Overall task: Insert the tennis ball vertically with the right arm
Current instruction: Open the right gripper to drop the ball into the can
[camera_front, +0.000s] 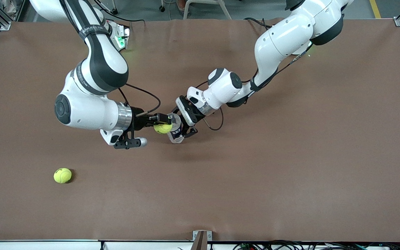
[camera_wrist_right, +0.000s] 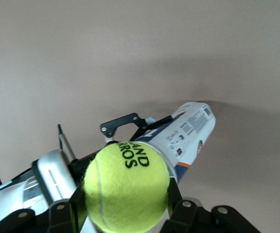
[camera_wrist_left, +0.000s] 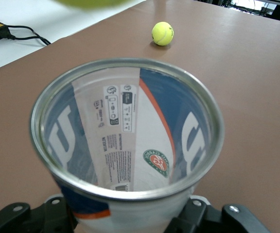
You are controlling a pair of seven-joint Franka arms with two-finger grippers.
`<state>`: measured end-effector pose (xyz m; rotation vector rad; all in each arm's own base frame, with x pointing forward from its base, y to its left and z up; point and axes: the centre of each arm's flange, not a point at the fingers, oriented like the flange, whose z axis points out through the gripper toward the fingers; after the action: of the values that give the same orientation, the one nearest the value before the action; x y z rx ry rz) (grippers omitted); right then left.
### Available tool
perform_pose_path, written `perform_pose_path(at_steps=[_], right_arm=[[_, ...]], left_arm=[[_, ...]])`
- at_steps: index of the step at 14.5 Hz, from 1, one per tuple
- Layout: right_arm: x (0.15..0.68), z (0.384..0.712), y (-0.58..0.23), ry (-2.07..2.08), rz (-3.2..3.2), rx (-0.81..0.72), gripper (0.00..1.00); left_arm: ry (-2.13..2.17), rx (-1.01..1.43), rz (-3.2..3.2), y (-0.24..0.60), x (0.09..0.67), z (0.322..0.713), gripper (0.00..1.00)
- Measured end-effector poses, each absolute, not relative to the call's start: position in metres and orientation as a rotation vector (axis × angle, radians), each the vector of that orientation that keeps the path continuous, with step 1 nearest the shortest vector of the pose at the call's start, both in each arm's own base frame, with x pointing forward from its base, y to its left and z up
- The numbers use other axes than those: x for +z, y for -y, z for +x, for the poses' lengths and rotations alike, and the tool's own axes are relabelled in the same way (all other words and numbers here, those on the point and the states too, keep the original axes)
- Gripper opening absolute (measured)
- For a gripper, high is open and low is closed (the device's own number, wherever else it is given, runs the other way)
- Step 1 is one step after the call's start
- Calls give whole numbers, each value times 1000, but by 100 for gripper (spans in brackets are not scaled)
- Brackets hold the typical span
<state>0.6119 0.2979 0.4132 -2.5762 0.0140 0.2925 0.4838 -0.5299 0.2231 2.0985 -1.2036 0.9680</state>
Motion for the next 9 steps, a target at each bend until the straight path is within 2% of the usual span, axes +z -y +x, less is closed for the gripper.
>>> perform_pose_path(at_steps=[4,9], right_arm=[[404,602,-299,-4,-2578,422,66],[403,598,-305,8,-2579,438,66]], left_arm=[[1203,953,2105,528,217,482,72],[1205,952,2103,530,217,481,73]])
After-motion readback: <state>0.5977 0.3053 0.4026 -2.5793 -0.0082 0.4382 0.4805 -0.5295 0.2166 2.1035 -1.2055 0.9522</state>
